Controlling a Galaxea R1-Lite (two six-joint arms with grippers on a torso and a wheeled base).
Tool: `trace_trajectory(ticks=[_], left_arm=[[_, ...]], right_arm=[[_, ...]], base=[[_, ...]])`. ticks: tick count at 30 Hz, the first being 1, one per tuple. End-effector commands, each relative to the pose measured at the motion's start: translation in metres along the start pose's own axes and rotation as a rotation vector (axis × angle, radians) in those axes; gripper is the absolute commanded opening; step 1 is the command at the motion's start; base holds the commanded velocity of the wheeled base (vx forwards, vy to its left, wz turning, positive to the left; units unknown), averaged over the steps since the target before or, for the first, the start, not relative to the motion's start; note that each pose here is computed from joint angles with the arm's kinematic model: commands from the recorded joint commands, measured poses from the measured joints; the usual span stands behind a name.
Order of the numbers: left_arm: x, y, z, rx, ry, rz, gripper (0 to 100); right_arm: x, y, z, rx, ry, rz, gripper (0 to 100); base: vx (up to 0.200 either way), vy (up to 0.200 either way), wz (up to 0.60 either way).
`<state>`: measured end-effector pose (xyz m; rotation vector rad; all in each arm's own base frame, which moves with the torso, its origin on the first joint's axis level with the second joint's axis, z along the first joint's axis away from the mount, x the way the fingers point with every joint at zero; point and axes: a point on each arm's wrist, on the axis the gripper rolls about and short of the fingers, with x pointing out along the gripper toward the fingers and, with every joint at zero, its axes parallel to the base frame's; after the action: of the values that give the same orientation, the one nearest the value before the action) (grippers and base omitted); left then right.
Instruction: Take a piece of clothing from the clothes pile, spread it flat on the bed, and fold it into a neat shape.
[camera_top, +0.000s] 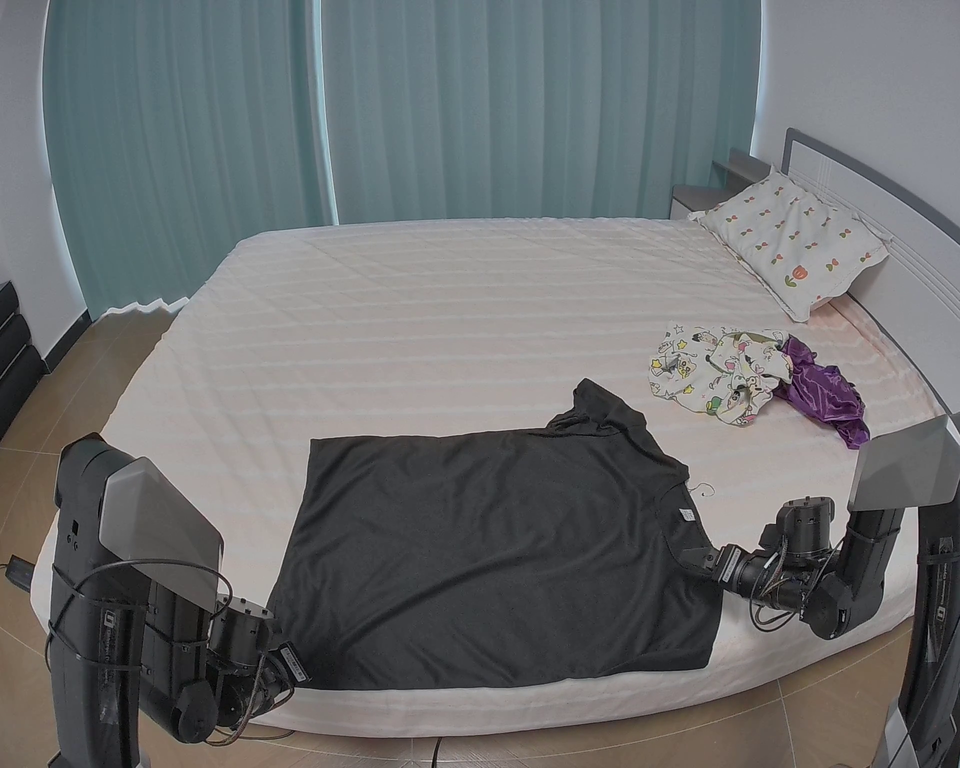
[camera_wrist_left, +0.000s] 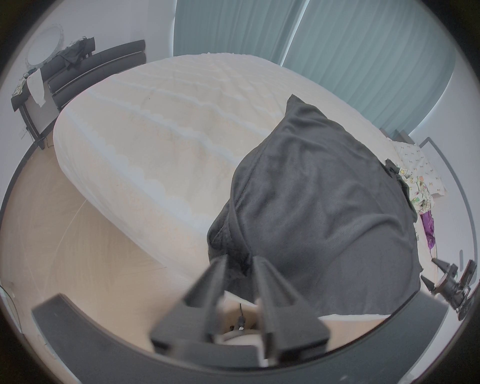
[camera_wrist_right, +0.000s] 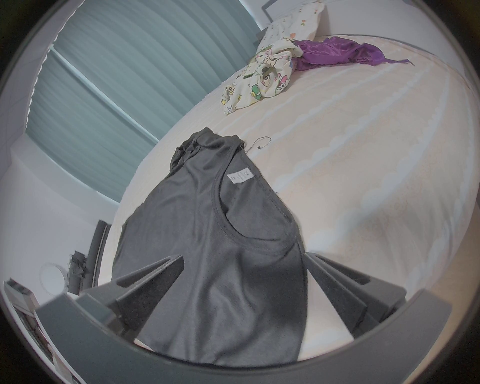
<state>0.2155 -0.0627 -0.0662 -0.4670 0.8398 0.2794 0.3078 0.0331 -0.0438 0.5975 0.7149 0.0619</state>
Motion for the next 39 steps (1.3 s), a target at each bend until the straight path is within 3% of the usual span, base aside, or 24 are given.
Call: trace_trajectory(ticks=[1,14,15,20,28,29,39], left_arm=[[0.002,-0.002,0.005,-0.025,-0.050,-0.017,0],[-0.011,-0.018,0.036,-0.150,-0.208,-0.151,0],[-0.012,-0.019,0.037,-0.153,-0.211,-0.154,0],[-0.013,-0.023,0.044,-0.193,-0.240,-0.182,0],[-0.006,-0.027,0.063,-0.309,-0.305,-0.221,0],[-0.003,-0.026,0.070,-0.347,-0.327,-0.227,0],[0.016,-0.026,0.091,-0.485,-0.386,-0.258,0]], right_arm=[[-0.004,-0.006,-0.007,-0.030,0.036,-0.021,100],[0.003,-0.010,-0.022,-0.070,0.091,-0.027,100],[0.004,-0.010,-0.022,-0.070,0.091,-0.027,0],[0.015,-0.008,-0.020,-0.078,0.075,-0.010,0],[0.026,0.000,0.014,-0.019,-0.099,0.067,0],[0.030,0.003,0.024,0.010,-0.158,0.103,0],[0.059,0.000,0.044,0.022,-0.274,0.157,0]], base=[[0.000,0.000,0.00],[0.000,0.000,0.00],[0.000,0.000,0.00],[0.000,0.000,0.00],[0.000,0.000,0.00],[0.000,0.000,0.00],[0.000,0.000,0.00]])
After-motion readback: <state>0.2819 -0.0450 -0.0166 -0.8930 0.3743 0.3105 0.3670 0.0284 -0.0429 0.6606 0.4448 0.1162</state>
